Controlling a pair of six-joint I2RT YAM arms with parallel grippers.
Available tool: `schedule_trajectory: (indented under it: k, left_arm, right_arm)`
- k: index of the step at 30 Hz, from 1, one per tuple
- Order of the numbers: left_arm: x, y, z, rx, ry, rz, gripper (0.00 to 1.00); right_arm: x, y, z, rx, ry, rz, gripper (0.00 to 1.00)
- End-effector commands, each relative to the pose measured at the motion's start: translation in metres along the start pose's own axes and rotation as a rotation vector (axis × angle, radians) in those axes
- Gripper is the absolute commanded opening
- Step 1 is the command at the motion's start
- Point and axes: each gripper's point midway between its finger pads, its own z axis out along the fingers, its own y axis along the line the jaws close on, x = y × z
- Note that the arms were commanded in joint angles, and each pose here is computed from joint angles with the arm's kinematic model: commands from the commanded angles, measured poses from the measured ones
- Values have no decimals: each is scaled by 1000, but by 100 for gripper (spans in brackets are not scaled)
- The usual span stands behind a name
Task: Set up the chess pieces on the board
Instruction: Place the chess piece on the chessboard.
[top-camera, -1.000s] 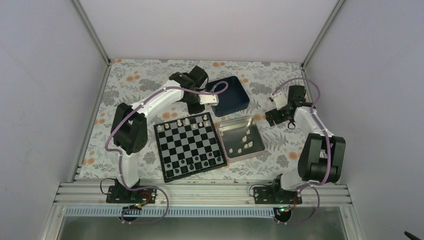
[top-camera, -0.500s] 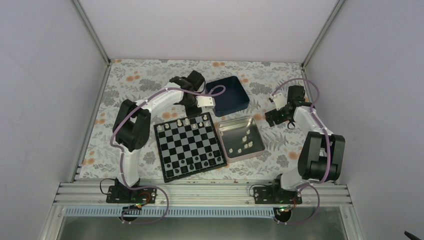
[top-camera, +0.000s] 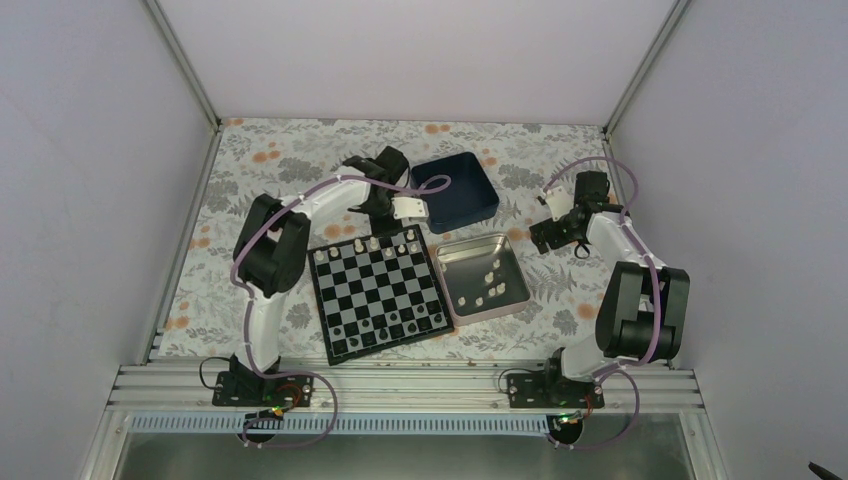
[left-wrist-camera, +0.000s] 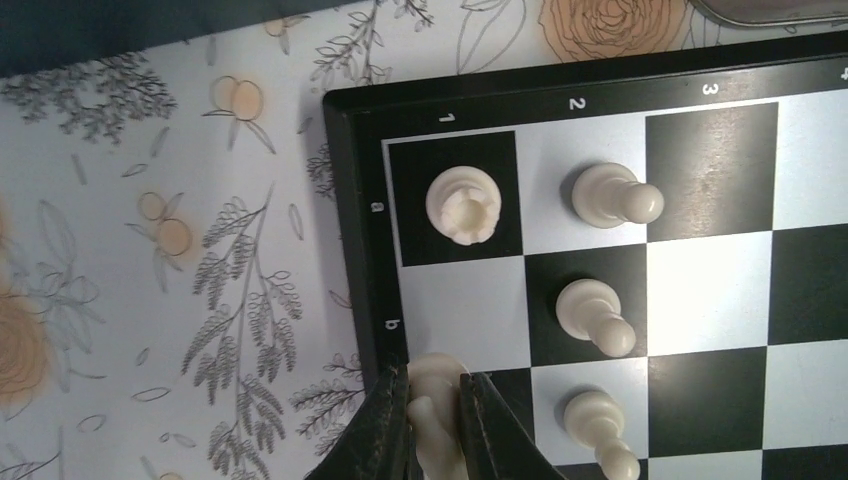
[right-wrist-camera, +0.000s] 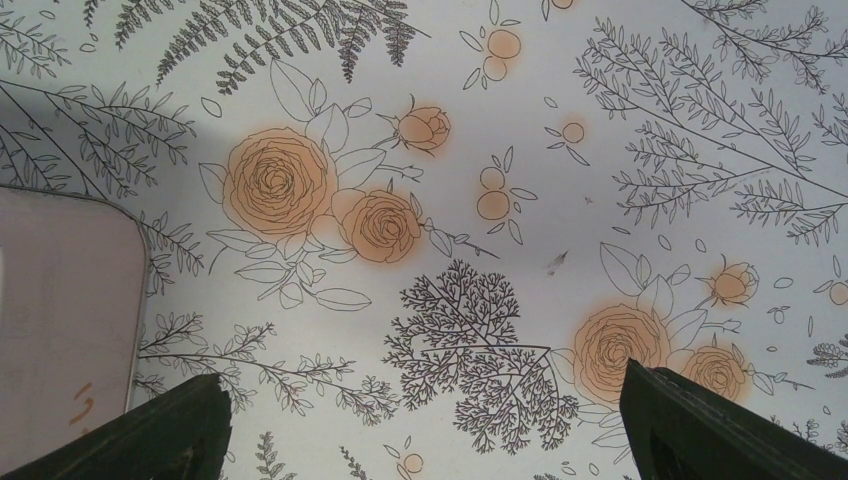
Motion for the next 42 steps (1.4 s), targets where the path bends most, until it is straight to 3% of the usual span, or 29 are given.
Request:
schedule_trajectory:
  k: [1, 42]
  left_arm:
    - [-3, -4, 6, 54, -16, 14, 11]
    - [-7, -11, 22, 93, -6, 28, 11]
  right_arm:
    - [-2, -4, 1, 9, 1, 6, 100]
    - [-1, -3, 2, 8, 4, 3, 100]
